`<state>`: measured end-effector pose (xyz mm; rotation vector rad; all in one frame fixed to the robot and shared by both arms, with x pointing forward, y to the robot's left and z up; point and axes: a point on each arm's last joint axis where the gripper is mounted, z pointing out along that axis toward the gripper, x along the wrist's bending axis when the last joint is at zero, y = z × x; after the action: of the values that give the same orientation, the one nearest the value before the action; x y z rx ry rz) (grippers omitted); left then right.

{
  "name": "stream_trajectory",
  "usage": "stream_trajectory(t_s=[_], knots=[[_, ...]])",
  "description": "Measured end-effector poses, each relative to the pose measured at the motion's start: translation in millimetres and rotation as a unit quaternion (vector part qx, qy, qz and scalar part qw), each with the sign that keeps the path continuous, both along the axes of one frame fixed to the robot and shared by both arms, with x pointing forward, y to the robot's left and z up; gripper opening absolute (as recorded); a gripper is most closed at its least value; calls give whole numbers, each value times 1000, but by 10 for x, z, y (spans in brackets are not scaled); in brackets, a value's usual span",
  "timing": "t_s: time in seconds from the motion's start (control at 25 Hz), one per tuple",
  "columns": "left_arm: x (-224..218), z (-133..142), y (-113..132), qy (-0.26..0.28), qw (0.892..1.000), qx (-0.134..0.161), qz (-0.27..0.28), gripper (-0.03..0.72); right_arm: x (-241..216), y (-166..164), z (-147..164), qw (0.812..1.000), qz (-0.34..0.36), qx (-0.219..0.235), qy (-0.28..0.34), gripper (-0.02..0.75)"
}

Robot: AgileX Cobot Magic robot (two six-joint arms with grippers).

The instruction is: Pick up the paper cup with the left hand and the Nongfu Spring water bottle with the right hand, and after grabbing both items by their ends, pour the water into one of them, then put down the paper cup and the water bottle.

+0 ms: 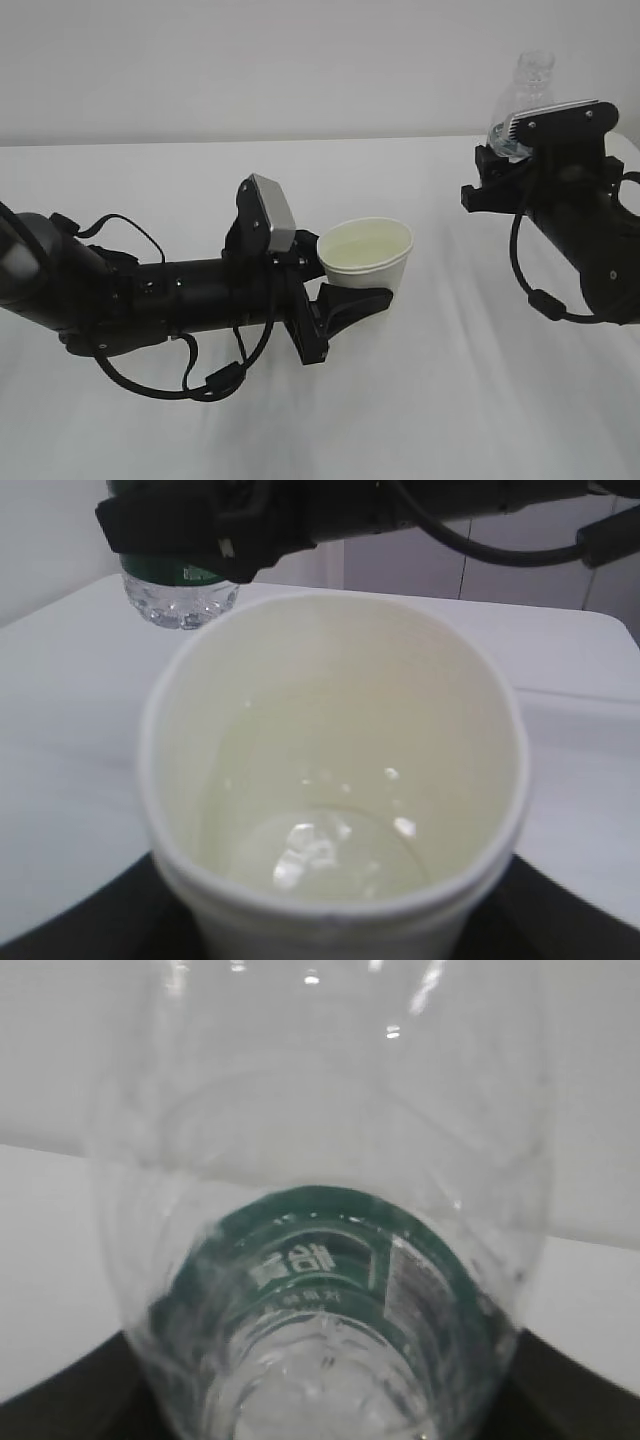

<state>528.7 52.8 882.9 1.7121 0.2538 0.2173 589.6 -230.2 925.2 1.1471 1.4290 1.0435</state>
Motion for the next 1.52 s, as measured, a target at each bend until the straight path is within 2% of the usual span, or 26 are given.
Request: stream_trajectory(t_s=[0.36, 0.92, 1.52], knots=[[0, 2, 0, 0, 1000, -1, 0, 423, 13, 1, -257, 1000, -2, -3, 29, 484], [-1, 3, -1, 0, 1000, -1, 0, 421, 15, -6, -519, 999, -12, 28, 42, 484], [1, 3, 0, 0, 1000, -2, 0, 421, 11, -8, -591, 998, -13, 28, 50, 483]])
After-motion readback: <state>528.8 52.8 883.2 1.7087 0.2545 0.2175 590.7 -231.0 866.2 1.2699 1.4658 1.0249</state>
